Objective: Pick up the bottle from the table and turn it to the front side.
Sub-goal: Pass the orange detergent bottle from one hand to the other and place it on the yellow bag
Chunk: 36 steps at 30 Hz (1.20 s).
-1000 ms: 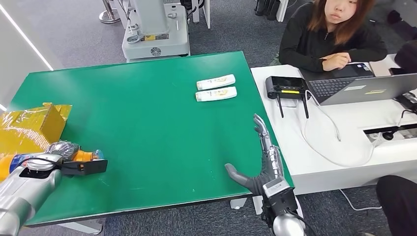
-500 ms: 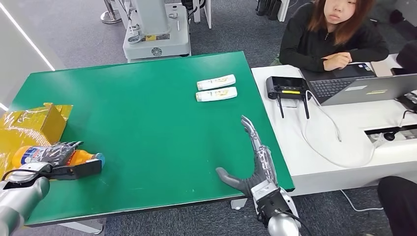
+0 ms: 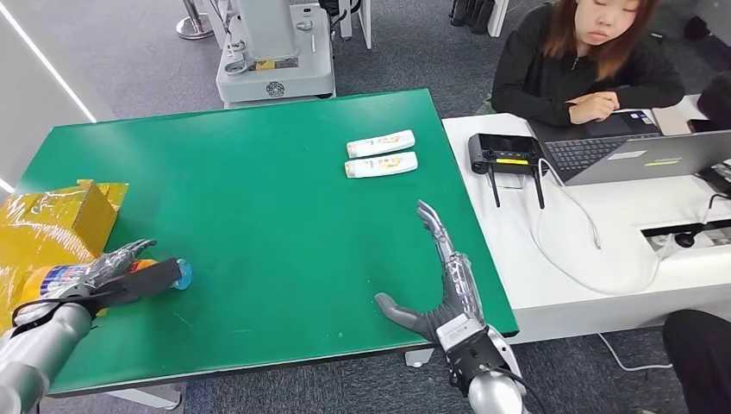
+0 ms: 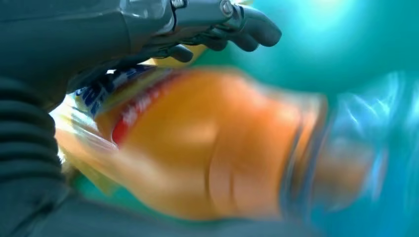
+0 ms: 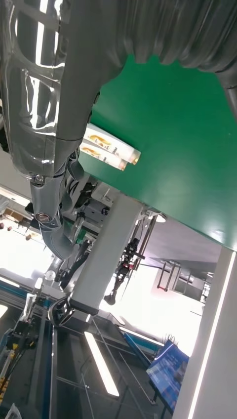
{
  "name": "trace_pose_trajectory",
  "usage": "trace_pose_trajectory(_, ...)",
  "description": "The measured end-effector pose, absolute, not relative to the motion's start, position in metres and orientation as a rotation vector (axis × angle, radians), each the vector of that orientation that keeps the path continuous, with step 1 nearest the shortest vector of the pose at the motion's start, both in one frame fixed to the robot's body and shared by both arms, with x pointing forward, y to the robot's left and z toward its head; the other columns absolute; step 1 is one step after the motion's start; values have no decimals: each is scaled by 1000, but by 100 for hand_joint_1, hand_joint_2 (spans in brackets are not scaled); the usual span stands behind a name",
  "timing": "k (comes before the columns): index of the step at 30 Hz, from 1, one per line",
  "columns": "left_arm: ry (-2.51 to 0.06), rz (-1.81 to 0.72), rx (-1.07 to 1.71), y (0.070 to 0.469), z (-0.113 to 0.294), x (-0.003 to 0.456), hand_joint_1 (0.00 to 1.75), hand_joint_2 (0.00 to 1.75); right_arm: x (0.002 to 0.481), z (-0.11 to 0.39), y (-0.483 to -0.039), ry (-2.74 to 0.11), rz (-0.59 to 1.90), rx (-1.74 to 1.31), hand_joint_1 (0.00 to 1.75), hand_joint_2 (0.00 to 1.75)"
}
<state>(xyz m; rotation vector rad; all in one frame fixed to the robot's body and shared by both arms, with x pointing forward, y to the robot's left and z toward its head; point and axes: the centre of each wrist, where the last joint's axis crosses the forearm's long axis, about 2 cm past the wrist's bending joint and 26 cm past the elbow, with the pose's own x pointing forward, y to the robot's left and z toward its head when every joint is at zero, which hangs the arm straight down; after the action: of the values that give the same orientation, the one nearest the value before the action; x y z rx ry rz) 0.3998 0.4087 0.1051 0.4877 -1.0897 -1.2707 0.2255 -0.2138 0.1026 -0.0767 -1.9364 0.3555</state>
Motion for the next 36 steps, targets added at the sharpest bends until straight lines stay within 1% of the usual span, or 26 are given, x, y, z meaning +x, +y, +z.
trace_pose_trajectory(4,-1165,-971,222,402,108,403,0,0,226,102,-212,-1932,363,-72,0,175)
trace_pose_trajectory(11,-1200,-624,-64,393,110,405,0,0,227,99,-209,-1922,365,-71,0,175)
trace_pose_trajectory(16,-1258,-495,-111,388,106,404,0,0,226,99,-207,-1920,356,-72,0,175)
trace_pose_trajectory(19,-1374,-440,-140,378,99,400,0,0,225,100,-206,-1920,346,-77,0,175)
trace_pose_trajectory(23,-1584,-335,-268,353,80,388,0,0,223,101,-205,-1928,335,-85,0,175)
trace_pose_trajectory(27,-1740,-216,-368,314,70,377,0,0,221,101,-204,-1943,335,-96,0,175)
trace_pose_trajectory(31,-1896,-112,-399,277,82,371,0,0,220,100,-203,-1958,309,-96,0,175)
trace_pose_trajectory(34,-2012,-42,-420,254,99,366,0,0,219,98,-201,-1963,283,-81,0,175)
trace_pose_trajectory(36,-2092,-28,-387,242,114,362,0,0,218,97,-199,-1966,267,-73,0,175)
